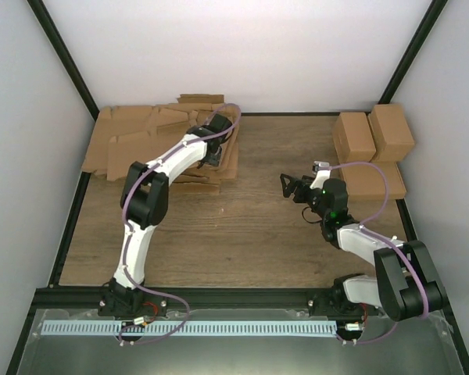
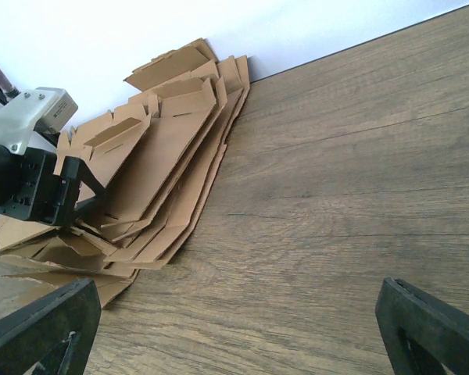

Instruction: Fold the paper box

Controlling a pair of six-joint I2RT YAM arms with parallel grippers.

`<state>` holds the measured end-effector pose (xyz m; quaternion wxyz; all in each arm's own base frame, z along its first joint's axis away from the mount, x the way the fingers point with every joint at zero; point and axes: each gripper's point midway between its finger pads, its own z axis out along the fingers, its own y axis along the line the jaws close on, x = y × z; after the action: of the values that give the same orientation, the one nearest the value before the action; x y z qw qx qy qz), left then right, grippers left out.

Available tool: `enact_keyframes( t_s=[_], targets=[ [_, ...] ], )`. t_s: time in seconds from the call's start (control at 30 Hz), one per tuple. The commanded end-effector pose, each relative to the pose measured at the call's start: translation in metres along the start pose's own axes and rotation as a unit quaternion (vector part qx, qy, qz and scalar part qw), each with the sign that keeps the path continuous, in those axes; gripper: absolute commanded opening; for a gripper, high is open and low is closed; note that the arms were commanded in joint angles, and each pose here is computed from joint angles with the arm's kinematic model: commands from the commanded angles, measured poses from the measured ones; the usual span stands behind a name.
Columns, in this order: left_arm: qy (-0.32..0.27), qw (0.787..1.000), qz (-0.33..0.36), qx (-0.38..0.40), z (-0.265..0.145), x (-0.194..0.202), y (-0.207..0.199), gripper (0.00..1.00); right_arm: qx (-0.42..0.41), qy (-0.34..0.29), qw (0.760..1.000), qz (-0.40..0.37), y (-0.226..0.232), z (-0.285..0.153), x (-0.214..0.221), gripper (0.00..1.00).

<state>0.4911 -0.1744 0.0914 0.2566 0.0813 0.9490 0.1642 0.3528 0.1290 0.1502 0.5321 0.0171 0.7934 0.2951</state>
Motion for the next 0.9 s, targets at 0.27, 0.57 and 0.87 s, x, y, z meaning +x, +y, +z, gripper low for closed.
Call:
enact_keyframes(
  t_s=[0.27, 0.57, 0.87],
  targets=[
    [0.0, 0.988, 0.089, -0.128, 0.002, -0.008, 0.013, 0.68, -0.003, -0.016, 1.0, -0.006, 0.007, 0.003, -0.016, 1.0],
    [0.007, 0.98, 0.162, -0.119, 0.022, -0.011, -0.012, 0.62, -0.001, -0.018, 1.0, -0.008, 0.007, 0.003, -0.017, 1.0],
    [-0.007, 0.971, 0.162, -0.176, 0.013, -0.021, 0.004, 0.3, -0.002, -0.017, 1.0, -0.008, 0.007, 0.004, -0.017, 1.0]
  ],
)
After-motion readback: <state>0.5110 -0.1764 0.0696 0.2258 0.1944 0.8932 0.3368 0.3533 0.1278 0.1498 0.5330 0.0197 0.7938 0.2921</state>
